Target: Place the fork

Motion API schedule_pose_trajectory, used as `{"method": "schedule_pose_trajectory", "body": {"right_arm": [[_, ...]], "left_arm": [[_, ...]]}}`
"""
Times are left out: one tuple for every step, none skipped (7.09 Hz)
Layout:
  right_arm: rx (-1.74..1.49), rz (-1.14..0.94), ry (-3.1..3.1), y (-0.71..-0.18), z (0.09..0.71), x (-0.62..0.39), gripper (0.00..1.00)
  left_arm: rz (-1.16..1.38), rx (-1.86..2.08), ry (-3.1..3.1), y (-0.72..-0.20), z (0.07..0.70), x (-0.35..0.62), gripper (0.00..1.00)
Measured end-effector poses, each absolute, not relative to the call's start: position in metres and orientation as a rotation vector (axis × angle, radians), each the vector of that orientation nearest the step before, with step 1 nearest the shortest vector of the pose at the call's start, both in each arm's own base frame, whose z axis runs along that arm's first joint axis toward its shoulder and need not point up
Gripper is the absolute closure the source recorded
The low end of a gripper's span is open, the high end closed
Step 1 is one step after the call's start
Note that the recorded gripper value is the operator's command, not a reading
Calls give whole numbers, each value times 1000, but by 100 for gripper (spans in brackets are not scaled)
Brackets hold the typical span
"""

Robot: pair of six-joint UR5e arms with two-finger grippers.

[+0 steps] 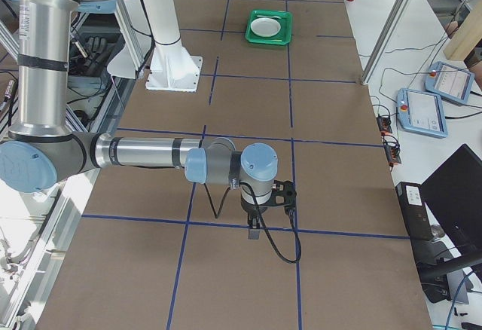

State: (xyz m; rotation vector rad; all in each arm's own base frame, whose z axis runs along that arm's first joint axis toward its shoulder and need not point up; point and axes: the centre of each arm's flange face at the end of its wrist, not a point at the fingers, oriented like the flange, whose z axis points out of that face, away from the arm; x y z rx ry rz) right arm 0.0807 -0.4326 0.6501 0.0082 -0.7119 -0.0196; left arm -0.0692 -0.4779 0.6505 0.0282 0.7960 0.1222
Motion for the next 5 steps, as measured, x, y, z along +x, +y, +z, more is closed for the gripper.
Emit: {"method": "schedule_pose_trajectory", "body": {"right_arm": [[8, -20, -712, -433, 650, 81, 0], [8, -20, -712, -433, 650, 81, 0], [9, -20, -712, -433, 650, 81, 0], [9, -20, -712, -433, 650, 81, 0], [9, -20, -712, -433, 650, 81, 0]], "left_arm": [[123, 30, 796, -478, 650, -69, 0], [123, 30, 796, -479, 650, -69, 0], [123, 31, 796, -479, 649, -69, 0], [123, 31, 796, -479, 649, -69, 0], [124, 32, 796, -479, 649, -69, 0]]}}
